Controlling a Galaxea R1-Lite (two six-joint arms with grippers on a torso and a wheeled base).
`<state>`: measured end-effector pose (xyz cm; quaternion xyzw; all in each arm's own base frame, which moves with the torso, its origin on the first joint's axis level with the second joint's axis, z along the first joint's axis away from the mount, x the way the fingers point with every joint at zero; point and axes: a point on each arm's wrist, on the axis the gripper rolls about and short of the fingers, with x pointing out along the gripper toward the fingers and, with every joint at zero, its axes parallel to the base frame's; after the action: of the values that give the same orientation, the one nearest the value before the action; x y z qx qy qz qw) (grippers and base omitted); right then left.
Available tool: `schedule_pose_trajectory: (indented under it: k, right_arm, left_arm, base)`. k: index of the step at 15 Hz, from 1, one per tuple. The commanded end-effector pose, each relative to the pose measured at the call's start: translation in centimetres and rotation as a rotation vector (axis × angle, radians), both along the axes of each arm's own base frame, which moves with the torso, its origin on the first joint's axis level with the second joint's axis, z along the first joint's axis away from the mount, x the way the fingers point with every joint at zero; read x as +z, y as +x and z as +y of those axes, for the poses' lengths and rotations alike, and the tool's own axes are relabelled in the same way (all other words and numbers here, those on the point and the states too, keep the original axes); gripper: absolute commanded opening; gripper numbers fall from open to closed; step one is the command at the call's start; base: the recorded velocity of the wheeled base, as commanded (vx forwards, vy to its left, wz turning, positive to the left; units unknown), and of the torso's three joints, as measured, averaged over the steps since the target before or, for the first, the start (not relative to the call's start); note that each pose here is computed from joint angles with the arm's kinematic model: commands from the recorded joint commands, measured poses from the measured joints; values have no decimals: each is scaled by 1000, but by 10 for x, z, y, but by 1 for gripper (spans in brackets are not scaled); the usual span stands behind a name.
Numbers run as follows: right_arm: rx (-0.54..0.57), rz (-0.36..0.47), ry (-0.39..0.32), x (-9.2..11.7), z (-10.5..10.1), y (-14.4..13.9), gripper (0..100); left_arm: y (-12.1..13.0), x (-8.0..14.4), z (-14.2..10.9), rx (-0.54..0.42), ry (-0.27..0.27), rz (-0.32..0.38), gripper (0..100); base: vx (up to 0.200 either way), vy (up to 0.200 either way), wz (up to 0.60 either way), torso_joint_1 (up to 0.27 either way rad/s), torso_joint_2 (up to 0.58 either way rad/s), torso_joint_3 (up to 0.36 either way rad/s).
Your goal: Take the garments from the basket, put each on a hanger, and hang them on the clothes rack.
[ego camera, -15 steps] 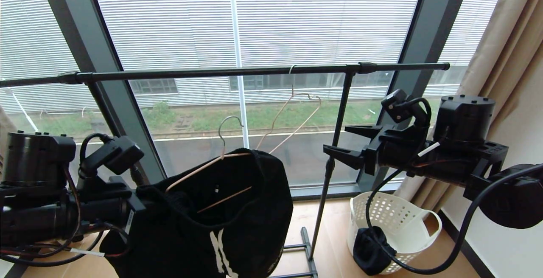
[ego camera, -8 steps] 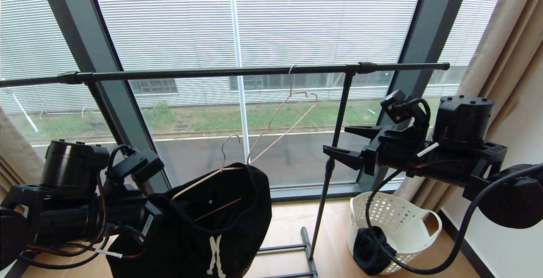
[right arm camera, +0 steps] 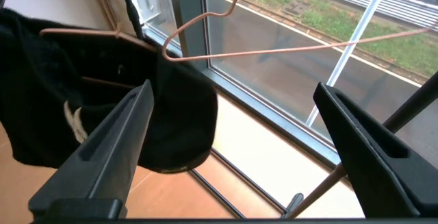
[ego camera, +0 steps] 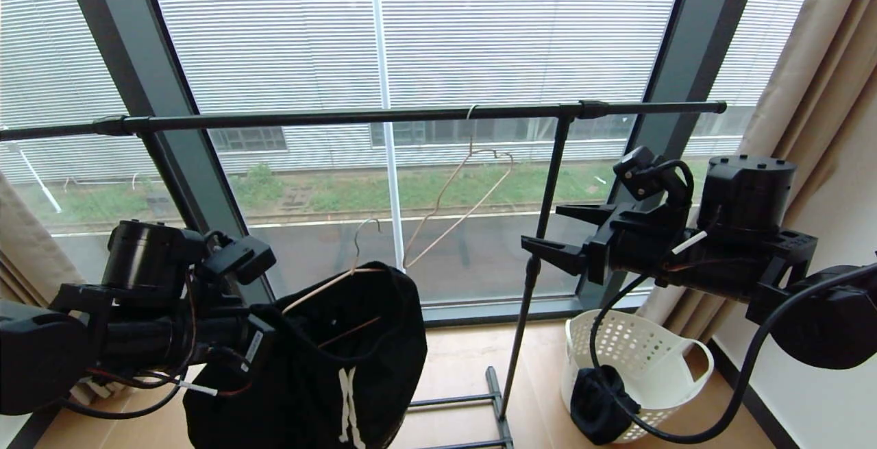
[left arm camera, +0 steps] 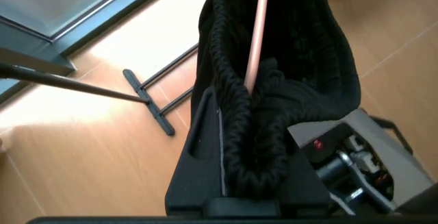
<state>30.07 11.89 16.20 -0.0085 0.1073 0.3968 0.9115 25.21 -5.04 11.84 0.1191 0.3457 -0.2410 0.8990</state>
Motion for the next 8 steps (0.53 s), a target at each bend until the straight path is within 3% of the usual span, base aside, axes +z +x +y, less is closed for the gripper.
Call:
schedule_pose_trajectory:
  k: [1, 3, 8]
  right_arm:
    - [0, 6, -3, -2, 0, 1, 100]
    - [0, 5, -2, -2, 1, 2, 100]
    - [-1, 3, -2, -2, 1, 3, 100]
  left_arm:
    - [13, 7, -3, 22, -31, -19, 0]
    - [26, 27, -11, 65, -114, -65, 0]
    - [46, 55, -15, 92, -165, -162, 0]
  base:
    - [0, 0, 0, 0, 0, 0]
    - [0, 0, 0, 0, 0, 0]
    - [0, 0, 0, 0, 0, 0]
